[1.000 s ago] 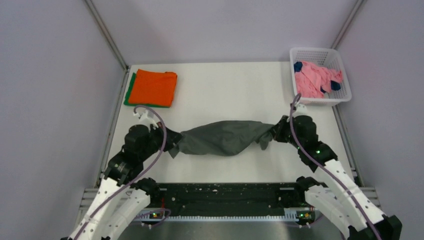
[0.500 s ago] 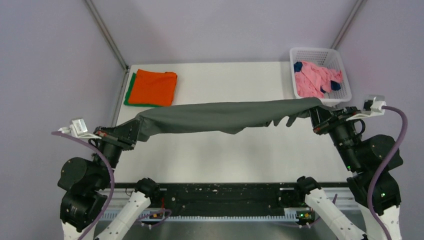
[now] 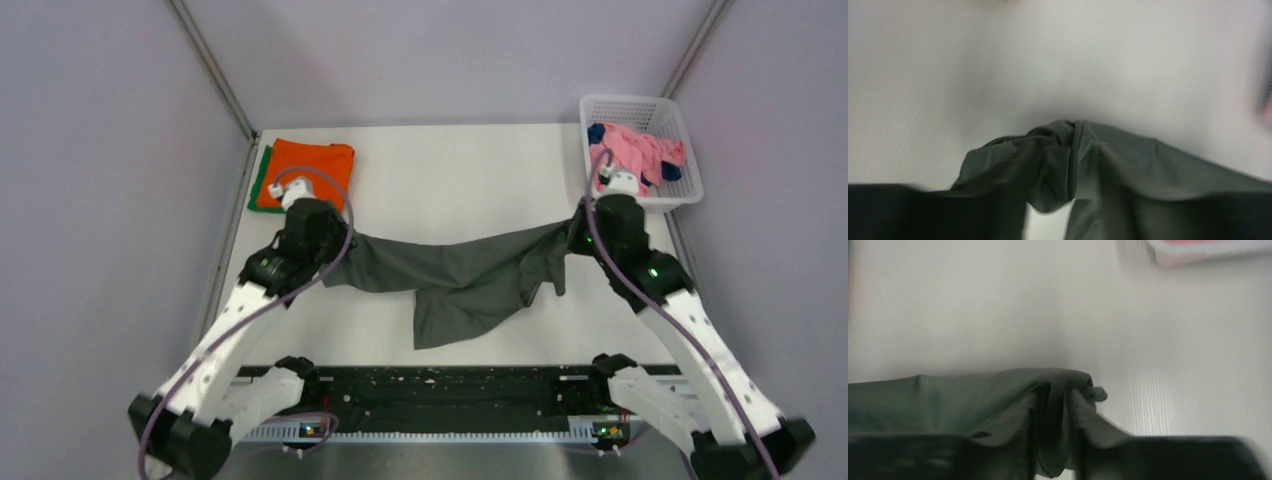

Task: Fold and stack the t-shirts
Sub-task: Flatten out the tshirt

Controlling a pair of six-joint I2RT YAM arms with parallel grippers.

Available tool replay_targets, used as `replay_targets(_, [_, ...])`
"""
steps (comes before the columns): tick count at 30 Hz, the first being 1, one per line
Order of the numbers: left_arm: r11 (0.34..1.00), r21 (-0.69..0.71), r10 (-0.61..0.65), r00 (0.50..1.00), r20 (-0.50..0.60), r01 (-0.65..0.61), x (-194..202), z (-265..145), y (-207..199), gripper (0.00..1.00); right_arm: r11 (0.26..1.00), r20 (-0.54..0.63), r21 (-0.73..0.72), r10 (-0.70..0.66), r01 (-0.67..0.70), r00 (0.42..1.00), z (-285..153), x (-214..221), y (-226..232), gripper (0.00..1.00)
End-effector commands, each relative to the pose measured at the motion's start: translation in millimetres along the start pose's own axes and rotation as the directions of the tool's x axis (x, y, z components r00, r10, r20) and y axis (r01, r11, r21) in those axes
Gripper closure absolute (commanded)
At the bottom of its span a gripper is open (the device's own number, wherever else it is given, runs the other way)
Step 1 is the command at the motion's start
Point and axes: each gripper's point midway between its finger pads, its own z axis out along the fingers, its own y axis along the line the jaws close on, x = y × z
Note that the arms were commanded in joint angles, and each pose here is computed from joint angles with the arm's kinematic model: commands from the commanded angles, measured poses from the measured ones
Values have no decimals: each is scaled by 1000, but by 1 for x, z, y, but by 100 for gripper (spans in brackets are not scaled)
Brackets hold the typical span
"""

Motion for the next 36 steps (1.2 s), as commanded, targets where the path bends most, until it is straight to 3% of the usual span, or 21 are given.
replay_targets(1, [979, -193, 31, 987, -160, -62, 35, 64, 36, 27, 936, -230, 333, -35, 112, 972, 61, 55, -59, 56])
replay_targets(2, [967, -244, 18, 980, -198, -67, 37, 73, 45, 13, 912, -252, 391, -26, 127, 967, 71, 56, -69, 33])
replay_targets(3, [957, -280, 9, 975, -224, -73, 38, 79, 51, 6, 886, -266, 444, -14, 135, 964, 77, 59, -77, 23])
replay_targets(5, [945, -316, 3, 972, -237, -80, 38, 84, 57, 1, 855, -279, 500, 8, 138, 960, 82, 65, -85, 11])
replay_targets(7, [952, -298, -1, 974, -229, -68, 40, 82, 57, 1, 867, -268, 483, 12, 124, 963, 84, 69, -84, 5])
replay_targets(12, [976, -216, -46, 965, -257, -11, 64, 54, 60, 1, 920, -232, 387, 34, 60, 972, 68, 82, -74, 5])
replay_targets(16, [972, -233, -85, 944, -320, 9, 108, 34, 89, 1, 982, -246, 184, 77, -31, 966, 54, 111, -47, 6])
replay_targets(18, [960, -281, -116, 929, -350, 14, 132, 24, 111, 1, 989, -243, 110, 123, -99, 962, 48, 123, -36, 6])
replay_targets(22, [968, -250, -124, 912, -392, 24, 161, 18, 124, 1, 987, -244, 40, 161, -156, 956, 42, 138, -28, 6])
replay_targets(31, [955, -287, -172, 934, -314, 80, 167, 47, 135, 6, 985, -355, 42, 171, -167, 919, 39, 180, -31, 9])
replay_targets(36, [944, -326, -159, 938, -309, 53, 165, 64, 137, 18, 983, -388, -23, 159, -183, 908, 42, 189, -21, 13])
